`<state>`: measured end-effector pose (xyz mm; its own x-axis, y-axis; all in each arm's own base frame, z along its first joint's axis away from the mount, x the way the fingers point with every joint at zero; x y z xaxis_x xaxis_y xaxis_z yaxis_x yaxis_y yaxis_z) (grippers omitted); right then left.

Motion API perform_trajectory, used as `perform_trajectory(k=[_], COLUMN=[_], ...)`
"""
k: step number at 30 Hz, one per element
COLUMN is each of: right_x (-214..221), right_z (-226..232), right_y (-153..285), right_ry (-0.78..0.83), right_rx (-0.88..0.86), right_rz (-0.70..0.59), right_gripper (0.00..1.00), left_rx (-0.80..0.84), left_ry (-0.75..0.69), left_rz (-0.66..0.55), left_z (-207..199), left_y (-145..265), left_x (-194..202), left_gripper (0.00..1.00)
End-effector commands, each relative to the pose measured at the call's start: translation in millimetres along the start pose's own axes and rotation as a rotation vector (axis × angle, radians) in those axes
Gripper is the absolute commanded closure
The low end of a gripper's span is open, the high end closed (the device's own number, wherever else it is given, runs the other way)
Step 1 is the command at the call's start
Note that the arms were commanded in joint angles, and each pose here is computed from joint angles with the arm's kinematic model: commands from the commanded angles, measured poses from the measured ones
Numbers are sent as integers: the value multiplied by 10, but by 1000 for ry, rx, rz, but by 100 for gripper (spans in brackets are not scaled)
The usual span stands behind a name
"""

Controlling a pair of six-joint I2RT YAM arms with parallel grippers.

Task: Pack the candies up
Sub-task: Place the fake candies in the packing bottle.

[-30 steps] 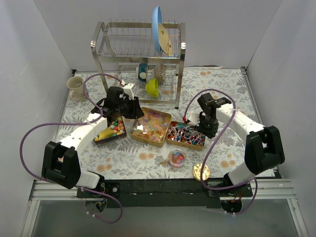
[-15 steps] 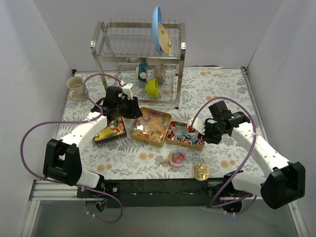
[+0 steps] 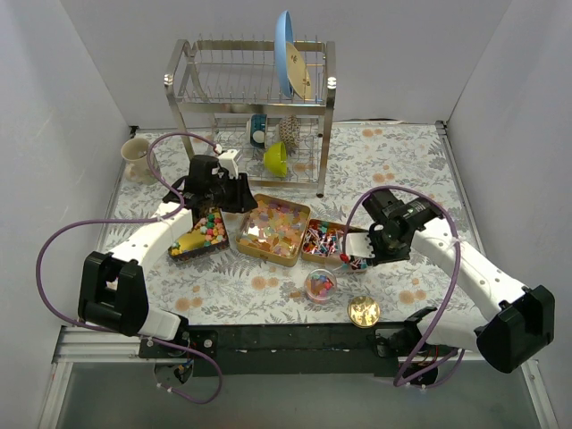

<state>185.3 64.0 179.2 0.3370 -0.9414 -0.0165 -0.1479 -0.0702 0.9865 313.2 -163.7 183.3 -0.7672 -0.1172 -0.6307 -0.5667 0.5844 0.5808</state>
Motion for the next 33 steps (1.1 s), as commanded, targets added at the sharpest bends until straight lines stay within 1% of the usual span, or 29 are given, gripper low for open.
perform_trajectory(k=[1, 3, 4, 7, 8, 10, 16, 24, 29, 33], right_x=[-20, -45, -85, -175, -149, -157, -241, -361, -303, -222], right_z=[-61, -75, -97, -172, -203, -258, -383, -478, -385, -262], right_y=[210, 263, 266, 319, 342, 363, 446, 597, 584, 600], right_ry=[88, 90, 121, 146, 161, 209, 336, 437, 469, 463], right_rx=[19, 22, 16, 25, 42, 57, 105, 167, 161, 176], right_rz=[125, 180, 225, 297, 358, 434, 573, 615, 632, 610], right_gripper=[99, 99, 99, 99, 99, 99, 99, 99, 99, 99], left_rx=[34, 39, 41, 41, 39, 41, 38, 44, 48, 48], left_ry=[-27, -26, -27, -27, -25, -21, -11, 14, 23, 34], left_rz=[-52, -55, -59, -65, -69, -81, -103, -128, -137, -141], left_z=[-63, -62, -62, -54, -49, -45, -10, 37, 47, 63], left_y=[95, 101, 104, 108, 106, 123, 180, 244, 271, 283], left_x=[-105, -94, -101, -97, -102, -125, -166, -194, -221, -237], left_gripper=[66, 66, 66, 65, 65, 65, 64, 64, 64, 64])
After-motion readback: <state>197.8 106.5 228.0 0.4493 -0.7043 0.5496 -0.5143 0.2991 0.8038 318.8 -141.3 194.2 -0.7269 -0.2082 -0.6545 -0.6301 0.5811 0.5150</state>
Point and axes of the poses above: each gripper's point midway between its finger pads, its own y axis back along the fingers, its own z axis along the line the jaws close on, x = y × z, the point moved 5 cm from there along y, back along the fingers, and after that the axes turned 9 degrees about y, right-handed, at the moved point
